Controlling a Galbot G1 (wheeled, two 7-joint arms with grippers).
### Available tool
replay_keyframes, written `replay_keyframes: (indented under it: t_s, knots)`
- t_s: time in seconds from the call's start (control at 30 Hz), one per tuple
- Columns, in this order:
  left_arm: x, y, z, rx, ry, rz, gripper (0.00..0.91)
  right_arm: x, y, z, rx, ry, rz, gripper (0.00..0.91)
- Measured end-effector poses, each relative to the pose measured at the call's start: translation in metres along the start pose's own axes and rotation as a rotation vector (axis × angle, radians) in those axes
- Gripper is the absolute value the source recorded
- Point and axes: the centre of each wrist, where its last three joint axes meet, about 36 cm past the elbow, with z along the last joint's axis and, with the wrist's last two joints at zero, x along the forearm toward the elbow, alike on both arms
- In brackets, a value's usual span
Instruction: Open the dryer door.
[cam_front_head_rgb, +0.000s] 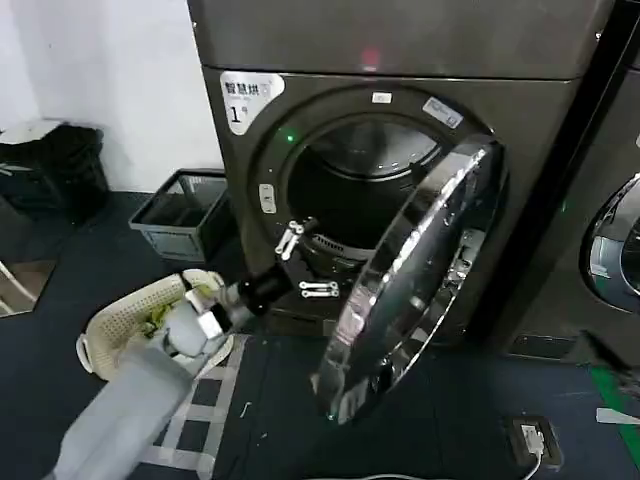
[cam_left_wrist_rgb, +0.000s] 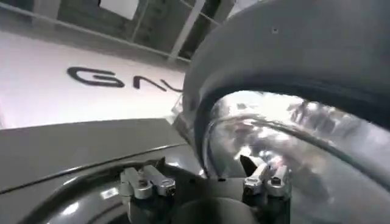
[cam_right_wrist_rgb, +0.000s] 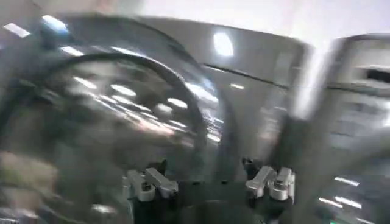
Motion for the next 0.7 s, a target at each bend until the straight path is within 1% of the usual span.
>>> replay_keyframes:
  t_s: [0.13,0.37,0.5,0.57,0.7]
  knots:
    - [-0.017,-0.011,0.007,0.010,-0.012,0.014,0.907,0.038,-0.002,0.000,0.061,0.070,0.271,0.907]
    - [-0.048,-0.028,0.018,0.035,-0.037,0.029,0.907,0.092,-0.003,0.001,0.178,0.244,0.752,0.907]
    - [-0.063,-0.036,0.024,0.042,-0.047,0.035,0.907,0.120,-0.001,0.001,0.253,0.370,1.014,0.907]
    - [-0.071,-0.040,0.028,0.046,-0.050,0.038,0.907,0.134,0.001,0.001,0.299,0.430,1.129,0.907]
    - [-0.087,-0.050,0.034,0.056,-0.061,0.048,0.907,0.160,0.002,0.000,0.384,0.511,1.282,0.907]
